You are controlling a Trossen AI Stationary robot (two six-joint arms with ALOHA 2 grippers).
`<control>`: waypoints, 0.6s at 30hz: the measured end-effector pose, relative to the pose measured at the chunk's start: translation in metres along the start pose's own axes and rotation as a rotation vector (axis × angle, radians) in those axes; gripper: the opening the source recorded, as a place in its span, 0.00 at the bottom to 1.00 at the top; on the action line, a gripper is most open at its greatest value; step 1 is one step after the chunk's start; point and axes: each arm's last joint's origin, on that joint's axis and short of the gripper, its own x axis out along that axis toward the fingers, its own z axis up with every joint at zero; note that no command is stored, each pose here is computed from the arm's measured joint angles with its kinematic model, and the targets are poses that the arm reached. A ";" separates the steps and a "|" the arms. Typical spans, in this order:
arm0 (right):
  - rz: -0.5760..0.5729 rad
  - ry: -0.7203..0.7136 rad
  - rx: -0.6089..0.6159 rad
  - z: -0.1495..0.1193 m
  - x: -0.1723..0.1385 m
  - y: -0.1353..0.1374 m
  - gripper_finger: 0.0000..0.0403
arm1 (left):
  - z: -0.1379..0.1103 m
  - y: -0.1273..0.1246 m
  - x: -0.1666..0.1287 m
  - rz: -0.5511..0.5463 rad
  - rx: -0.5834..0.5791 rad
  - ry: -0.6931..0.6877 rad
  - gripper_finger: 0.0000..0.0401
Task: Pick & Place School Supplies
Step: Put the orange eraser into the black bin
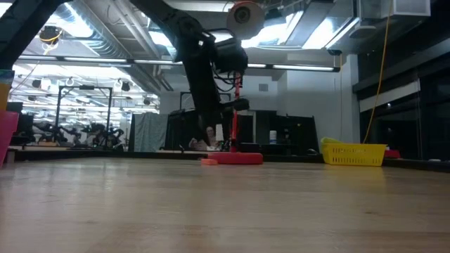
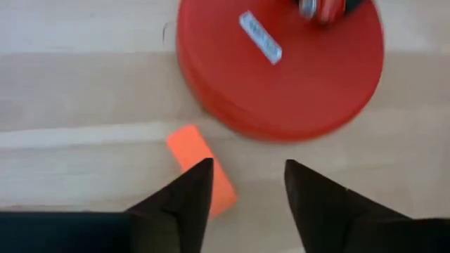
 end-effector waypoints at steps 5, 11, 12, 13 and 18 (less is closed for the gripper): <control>0.019 0.008 0.018 -0.001 0.000 0.002 0.39 | 0.009 0.003 0.003 0.005 -0.076 -0.017 0.51; 0.019 0.008 0.014 -0.001 0.000 0.002 0.39 | 0.005 0.011 0.017 0.072 -0.125 0.044 0.53; 0.019 0.008 0.014 -0.001 0.000 0.002 0.39 | 0.003 0.010 0.021 0.074 -0.132 0.059 0.52; 0.019 0.008 0.014 -0.001 0.000 0.002 0.39 | 0.001 0.012 0.023 0.089 -0.130 0.074 0.52; 0.023 0.009 0.019 -0.001 0.000 0.003 0.39 | -0.007 0.014 0.034 0.132 -0.167 0.075 0.49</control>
